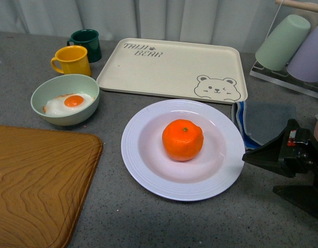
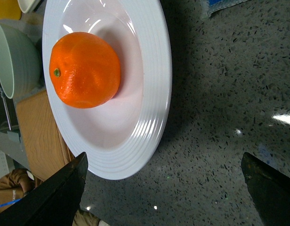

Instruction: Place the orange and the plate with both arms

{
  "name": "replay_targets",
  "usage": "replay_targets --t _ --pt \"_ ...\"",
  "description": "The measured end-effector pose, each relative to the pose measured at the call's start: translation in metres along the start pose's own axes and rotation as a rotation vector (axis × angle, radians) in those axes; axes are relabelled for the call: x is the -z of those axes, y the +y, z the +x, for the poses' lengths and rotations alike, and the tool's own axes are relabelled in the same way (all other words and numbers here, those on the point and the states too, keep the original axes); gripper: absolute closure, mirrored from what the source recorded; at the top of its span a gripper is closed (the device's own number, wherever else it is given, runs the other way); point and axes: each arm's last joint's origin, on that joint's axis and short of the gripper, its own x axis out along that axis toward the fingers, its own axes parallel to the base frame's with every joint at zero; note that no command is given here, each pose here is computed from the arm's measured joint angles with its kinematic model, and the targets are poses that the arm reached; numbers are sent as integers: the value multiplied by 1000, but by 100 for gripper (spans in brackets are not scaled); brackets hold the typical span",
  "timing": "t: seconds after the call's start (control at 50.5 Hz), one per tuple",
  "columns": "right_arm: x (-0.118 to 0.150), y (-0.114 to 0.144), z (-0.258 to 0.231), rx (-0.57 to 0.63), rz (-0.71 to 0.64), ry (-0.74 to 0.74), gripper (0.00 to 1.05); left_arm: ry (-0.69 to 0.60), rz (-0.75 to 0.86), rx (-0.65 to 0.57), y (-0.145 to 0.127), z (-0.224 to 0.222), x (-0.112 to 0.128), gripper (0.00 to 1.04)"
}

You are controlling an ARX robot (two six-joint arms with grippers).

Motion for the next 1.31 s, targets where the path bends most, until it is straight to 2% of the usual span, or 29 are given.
replay_targets --t 0.574,0.752,0.812,0.911,1.01,1.149,1.208,1.307 --pt "-37 8 56 -102 116 79 9 0 0 0 0 0 0 7" --pt "-38 9 69 -104 162 120 10 0 0 0 0 0 0 7" --pt "-39 10 71 -98 172 126 19 0 0 0 0 0 0 7" --pt "-39 9 75 -87 187 135 40 0 0 0 0 0 0 7" --pt "-39 8 76 -73 197 141 52 0 0 0 0 0 0 7" --pt "-35 3 80 -38 222 159 79 0 0 0 0 0 0 7" --pt "-34 2 81 -35 223 166 88 0 0 0 0 0 0 7" --pt "-36 5 81 -67 216 183 97 0 0 0 0 0 0 7"
